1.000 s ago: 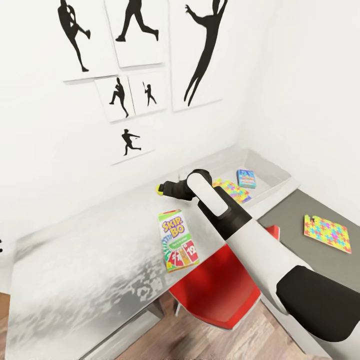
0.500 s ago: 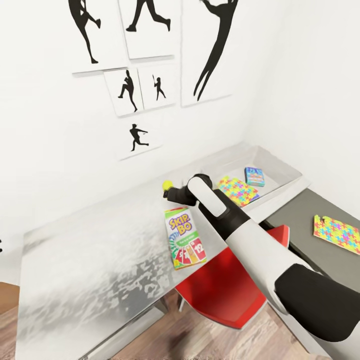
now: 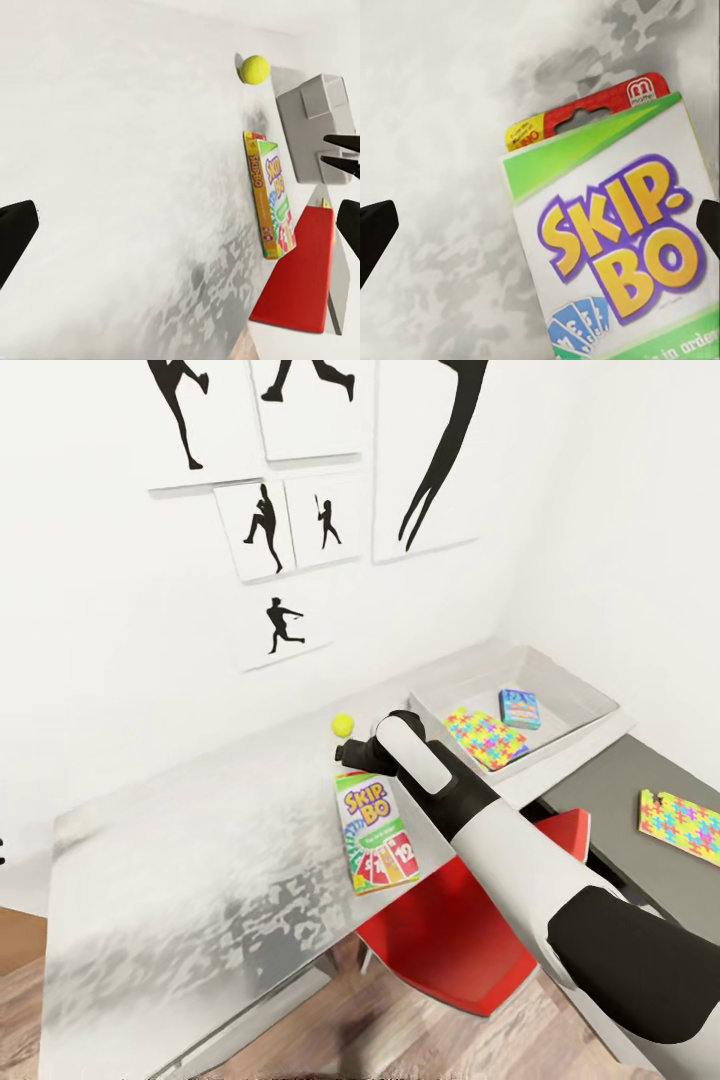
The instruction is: Put all the toys in the child's room - the three board games (two on the bed and one on the table), the two jigsaw puzzles on the table, and the tennis ball on the table - inside the toy box on the table in the child's room.
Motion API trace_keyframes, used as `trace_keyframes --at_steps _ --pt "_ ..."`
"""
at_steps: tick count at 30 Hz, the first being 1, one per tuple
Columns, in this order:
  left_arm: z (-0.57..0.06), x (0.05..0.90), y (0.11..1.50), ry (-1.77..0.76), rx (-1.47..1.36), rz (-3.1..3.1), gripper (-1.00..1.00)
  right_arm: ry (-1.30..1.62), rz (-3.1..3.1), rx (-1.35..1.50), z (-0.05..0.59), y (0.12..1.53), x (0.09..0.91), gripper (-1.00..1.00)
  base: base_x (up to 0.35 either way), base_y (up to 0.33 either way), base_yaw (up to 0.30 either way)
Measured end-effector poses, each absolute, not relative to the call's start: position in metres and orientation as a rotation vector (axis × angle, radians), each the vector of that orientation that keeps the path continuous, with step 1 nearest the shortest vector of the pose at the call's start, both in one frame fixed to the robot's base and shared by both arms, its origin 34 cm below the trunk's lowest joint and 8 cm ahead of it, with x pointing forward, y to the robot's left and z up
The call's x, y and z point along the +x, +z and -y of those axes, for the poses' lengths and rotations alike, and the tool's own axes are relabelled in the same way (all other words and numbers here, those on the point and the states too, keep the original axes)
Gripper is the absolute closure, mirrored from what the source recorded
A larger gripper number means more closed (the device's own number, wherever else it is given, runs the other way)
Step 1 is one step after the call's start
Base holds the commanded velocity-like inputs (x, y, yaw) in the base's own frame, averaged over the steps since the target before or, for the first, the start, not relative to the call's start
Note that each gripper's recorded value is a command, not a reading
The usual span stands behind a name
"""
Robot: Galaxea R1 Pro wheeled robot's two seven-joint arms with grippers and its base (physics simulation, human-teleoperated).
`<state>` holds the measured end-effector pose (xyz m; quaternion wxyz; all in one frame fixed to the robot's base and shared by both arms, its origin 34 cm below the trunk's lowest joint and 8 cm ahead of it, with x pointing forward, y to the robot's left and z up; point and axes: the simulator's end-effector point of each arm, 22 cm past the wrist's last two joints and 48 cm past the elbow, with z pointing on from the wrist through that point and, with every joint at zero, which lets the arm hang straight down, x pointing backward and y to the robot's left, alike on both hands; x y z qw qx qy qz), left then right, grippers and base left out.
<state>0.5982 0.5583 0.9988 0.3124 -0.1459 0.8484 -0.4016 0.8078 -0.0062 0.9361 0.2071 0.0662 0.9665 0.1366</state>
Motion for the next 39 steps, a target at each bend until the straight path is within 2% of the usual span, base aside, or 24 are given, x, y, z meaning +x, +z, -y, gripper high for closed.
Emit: trace_keyframes --at_steps 29,39 --pt "-0.555 0.597 0.978 -1.068 -0.409 -2.271 -1.0 0.28 -2.743 0.22 0.023 0.907 0.804 -1.0 0.0 0.0 0.026" --pt "-0.555 0.598 0.978 -1.069 -0.41 -2.271 -1.0 0.352 -2.737 0.306 0.027 0.913 0.811 -1.0 0.0 -0.064 0.0"
